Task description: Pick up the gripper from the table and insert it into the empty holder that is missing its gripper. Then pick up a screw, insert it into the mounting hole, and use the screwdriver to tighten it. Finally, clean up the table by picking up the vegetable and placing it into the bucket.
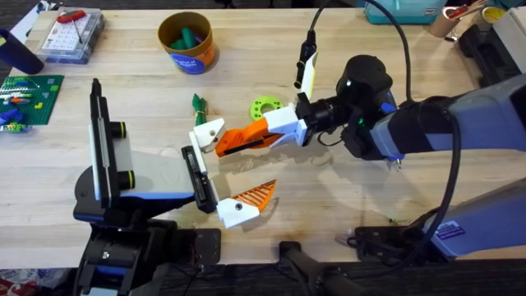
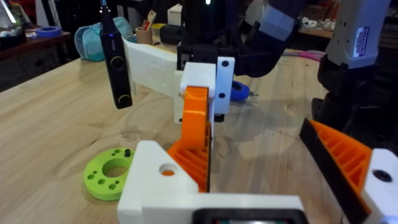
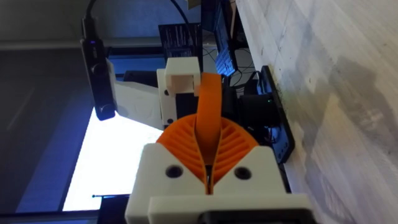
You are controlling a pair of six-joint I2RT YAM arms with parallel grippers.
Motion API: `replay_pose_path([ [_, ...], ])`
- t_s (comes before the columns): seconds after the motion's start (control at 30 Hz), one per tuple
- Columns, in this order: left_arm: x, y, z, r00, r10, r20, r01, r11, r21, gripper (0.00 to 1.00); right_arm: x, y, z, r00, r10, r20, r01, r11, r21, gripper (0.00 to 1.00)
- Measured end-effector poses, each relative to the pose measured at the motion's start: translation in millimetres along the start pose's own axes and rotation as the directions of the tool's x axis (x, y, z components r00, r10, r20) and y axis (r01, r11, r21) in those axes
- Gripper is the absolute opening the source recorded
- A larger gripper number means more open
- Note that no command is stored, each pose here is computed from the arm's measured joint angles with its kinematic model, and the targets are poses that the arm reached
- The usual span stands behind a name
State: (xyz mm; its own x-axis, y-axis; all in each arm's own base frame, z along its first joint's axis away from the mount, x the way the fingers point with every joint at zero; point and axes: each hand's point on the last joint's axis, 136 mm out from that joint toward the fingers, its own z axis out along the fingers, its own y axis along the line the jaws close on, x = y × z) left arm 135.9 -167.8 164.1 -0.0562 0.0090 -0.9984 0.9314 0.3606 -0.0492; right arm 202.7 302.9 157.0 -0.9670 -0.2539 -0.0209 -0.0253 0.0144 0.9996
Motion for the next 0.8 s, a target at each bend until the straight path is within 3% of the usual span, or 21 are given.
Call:
replay_pose_path([
  [0.63, 3.6, 0.4, 0.0, 1.000, -0.027, -0.014, 0.027, 1.000, -0.003, 0.986, 0.3, -7.5, 0.2, 0.998, 0.057, 0.003, -0.057, 0.998, 0.015, 0.017],
  [0.8, 3.8, 0.4, 0.0, 1.000, -0.027, -0.014, 0.027, 1.000, -0.003, 0.986, 8.6, -6.6, 0.0, 0.998, 0.046, -0.045, -0.045, 0.999, 0.010, 0.017],
])
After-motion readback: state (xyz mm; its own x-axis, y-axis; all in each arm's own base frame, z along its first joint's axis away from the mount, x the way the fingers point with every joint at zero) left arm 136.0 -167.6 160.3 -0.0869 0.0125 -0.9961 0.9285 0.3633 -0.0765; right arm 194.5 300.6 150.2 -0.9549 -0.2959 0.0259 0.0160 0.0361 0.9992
